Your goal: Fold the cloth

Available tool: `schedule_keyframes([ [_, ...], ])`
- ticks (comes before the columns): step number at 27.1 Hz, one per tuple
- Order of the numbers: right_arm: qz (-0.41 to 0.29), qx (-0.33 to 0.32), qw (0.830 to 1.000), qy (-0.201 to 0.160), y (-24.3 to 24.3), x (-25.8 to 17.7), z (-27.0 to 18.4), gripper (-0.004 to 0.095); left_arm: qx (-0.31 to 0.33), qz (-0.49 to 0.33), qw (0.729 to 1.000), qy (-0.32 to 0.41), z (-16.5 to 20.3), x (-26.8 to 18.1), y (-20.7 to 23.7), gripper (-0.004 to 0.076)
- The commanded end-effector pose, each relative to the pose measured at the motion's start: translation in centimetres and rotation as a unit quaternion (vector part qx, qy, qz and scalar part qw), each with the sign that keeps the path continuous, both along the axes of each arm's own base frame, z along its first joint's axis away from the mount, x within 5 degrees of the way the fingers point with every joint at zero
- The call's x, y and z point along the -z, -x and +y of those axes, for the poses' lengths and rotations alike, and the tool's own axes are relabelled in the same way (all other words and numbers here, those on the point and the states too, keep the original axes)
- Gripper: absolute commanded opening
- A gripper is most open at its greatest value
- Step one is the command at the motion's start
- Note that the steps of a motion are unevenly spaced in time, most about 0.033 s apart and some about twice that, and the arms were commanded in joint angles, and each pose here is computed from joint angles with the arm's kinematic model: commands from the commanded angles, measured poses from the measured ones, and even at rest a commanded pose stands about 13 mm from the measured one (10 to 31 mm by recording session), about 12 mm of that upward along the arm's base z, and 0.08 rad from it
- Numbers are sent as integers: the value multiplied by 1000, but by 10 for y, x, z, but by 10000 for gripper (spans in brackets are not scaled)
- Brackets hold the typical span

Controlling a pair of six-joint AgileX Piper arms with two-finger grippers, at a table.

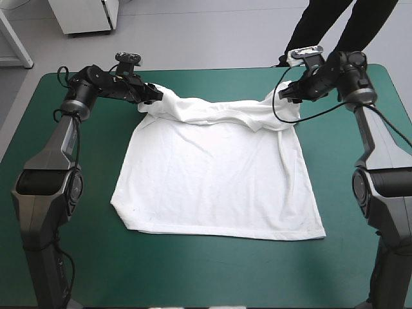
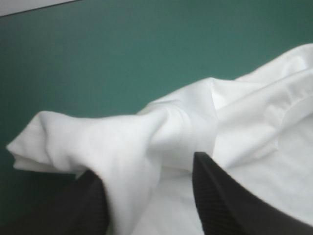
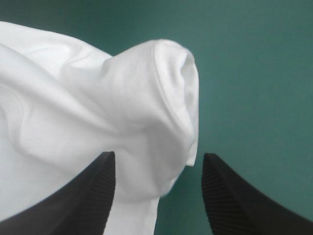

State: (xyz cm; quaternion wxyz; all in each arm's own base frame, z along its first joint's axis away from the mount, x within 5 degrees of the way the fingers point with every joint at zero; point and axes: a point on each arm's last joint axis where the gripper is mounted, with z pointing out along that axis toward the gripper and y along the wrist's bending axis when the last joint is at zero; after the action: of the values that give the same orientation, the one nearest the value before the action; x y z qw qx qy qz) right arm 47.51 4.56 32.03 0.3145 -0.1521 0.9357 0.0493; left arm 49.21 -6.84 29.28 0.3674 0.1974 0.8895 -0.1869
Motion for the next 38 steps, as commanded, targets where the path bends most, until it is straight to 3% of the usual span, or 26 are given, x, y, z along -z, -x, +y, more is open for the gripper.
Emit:
schedule_keyframes([
  [1, 7, 4, 997, -76, 18, -33, -26, 568, 4, -4, 1000, 4, 1, -53, 28, 438],
  [3, 14, 0, 994, -109, 27, -44, -34, 559, -6, 33, 999, -20, 5, -66, 45, 438],
  [11, 11, -9, 993, -116, 85, -78, -28, 530, -52, 63, 994, -73, 21, -117, 117, 438],
  [15, 28, -4, 993, -118, 127, -77, -26, 514, -57, 97, 990, -87, 26, -108, 170, 438],
  [21, 41, -6, 993, -113, 179, -71, -24, 514, -64, 149, 981, -108, 32, -64, 215, 439],
  [26, 43, 0, 994, -97, 215, -58, -23, 514, -70, 181, 975, -112, 34, -34, 226, 438],
  [32, 64, -21, 998, -19, 254, -33, -11, 514, -83, 191, 968, -138, 39, -12, 227, 439],
  [38, 90, -18, 996, 5, 270, -15, -4, 514, -89, 195, 965, -154, 42, 3, 228, 438],
])
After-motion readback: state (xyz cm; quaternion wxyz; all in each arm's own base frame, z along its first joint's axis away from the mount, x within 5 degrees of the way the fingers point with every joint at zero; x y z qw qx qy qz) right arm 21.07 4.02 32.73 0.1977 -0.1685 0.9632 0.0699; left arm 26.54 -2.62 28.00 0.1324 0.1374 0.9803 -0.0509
